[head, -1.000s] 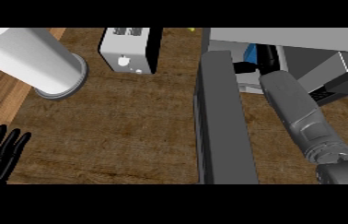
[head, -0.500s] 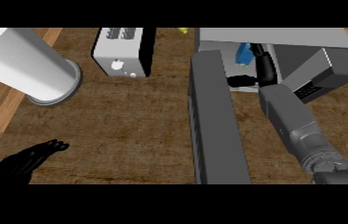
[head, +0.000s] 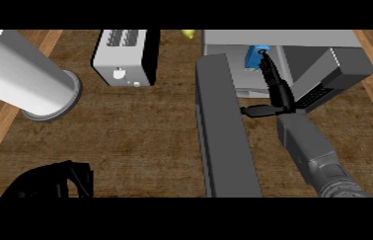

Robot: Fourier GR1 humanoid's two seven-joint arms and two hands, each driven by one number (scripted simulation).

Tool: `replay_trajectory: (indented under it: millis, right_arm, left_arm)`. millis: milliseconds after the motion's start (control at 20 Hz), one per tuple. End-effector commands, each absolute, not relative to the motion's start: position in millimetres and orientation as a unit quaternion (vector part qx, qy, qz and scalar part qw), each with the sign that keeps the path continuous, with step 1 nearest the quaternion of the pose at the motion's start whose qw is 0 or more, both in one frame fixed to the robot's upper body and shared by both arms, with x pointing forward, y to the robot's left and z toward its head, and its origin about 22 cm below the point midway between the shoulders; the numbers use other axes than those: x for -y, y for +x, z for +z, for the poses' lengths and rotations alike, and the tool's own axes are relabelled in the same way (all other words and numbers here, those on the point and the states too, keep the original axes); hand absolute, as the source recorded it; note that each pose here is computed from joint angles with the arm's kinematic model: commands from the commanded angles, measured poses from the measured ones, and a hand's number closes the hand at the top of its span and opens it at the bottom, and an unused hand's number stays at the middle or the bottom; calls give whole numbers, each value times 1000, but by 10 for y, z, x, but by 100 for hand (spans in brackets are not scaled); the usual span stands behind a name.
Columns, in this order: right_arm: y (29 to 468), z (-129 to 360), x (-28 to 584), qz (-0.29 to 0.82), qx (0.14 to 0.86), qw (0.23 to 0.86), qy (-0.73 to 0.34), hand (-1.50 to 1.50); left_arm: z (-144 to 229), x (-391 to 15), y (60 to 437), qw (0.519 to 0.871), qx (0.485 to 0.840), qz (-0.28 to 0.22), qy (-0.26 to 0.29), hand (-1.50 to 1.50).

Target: Pick up the milk, place it into the microwave and close the microwave

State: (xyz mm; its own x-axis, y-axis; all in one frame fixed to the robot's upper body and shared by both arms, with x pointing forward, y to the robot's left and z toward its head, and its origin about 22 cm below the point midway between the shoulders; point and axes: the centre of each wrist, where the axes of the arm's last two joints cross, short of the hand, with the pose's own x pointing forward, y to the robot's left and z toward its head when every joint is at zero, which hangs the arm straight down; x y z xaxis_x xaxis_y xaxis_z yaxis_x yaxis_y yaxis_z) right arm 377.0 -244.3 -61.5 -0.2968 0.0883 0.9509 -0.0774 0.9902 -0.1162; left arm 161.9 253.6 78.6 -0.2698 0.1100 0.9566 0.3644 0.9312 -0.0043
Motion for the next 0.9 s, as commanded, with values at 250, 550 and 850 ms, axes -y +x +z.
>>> replay_trajectory:
  millis: [250,550,850]
  right_arm:
    - [3169,-1144,2742,68,804,591,25,-150]
    - [2986,-1166,2948,64,793,606,14,-150]
    - [2643,-1169,3380,54,796,602,12,-150]
  left_arm:
    - [836,-2207,1689,595,774,-136,-168,150]
    - [739,-1904,2091,593,767,-172,-172,150]
    - [792,-1486,2263,574,767,-241,-157,150]
